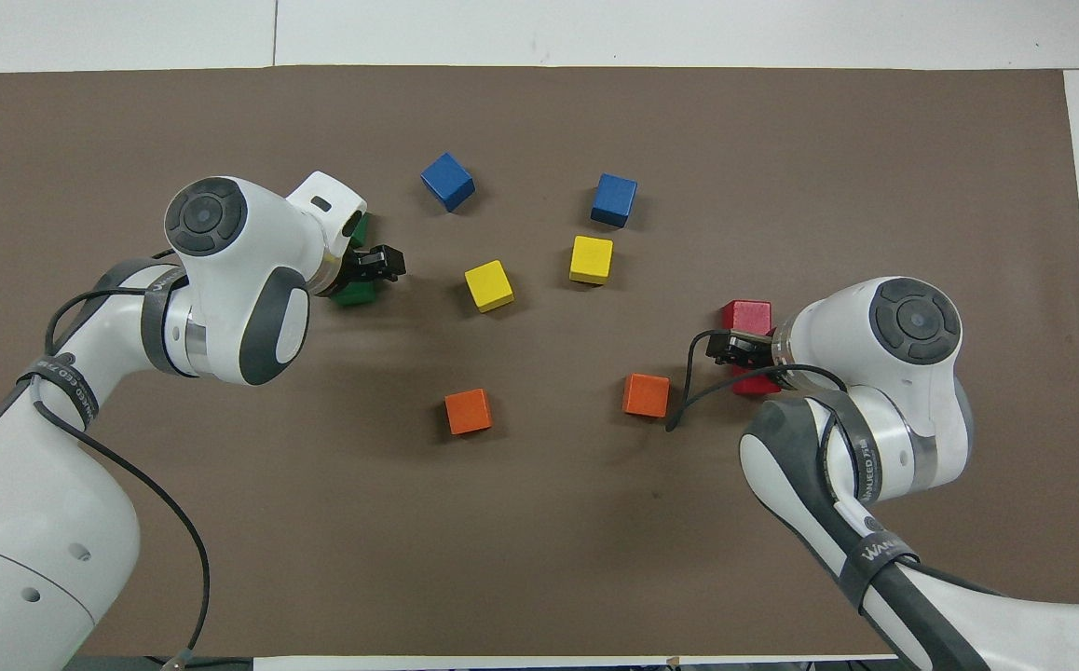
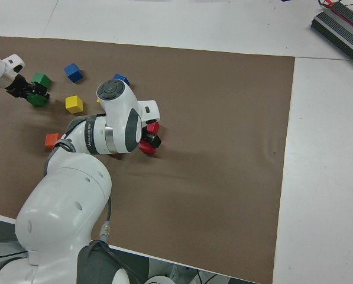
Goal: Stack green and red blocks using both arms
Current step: 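Grasp the green cube with the left gripper while the right gripper grasps red, then set the green cube outward while the right gripper carries the red cube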
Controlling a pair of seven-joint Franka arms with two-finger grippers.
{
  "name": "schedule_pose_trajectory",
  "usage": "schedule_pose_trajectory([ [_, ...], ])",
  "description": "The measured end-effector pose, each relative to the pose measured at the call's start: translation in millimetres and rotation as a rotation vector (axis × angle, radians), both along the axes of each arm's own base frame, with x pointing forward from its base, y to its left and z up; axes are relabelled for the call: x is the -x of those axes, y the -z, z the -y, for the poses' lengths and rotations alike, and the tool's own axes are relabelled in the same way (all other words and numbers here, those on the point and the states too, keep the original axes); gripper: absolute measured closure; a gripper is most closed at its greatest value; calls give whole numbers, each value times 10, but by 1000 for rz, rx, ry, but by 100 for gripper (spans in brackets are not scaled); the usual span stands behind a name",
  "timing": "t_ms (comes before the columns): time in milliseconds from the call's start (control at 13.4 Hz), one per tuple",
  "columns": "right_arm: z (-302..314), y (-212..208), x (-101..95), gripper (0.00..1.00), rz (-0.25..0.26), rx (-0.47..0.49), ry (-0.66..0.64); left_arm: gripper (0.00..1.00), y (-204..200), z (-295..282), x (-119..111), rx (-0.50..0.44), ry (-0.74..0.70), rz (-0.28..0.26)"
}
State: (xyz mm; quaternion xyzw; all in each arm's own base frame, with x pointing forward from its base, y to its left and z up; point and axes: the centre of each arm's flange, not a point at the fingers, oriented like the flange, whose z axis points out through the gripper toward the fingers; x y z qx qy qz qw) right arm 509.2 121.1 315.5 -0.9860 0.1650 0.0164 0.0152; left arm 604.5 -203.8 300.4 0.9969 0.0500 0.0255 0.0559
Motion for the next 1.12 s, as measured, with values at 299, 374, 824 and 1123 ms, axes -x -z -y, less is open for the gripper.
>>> schedule_pose_trajectory([
  [299,50,129,91,31,-20,4,-36,44,54,73,46,-58,61,16],
  [374,59,136,96,42,-22,5,-37,45,56,73,46,-66,68,18],
  [824,724,-636,-161,46,-78,-18,-194,45,-156,-203,-91,-94,54,-4],
  [1123,1864,-754,-262,46,-10,-23,-335,45,-691,-1370,-255,-125,71,-39],
])
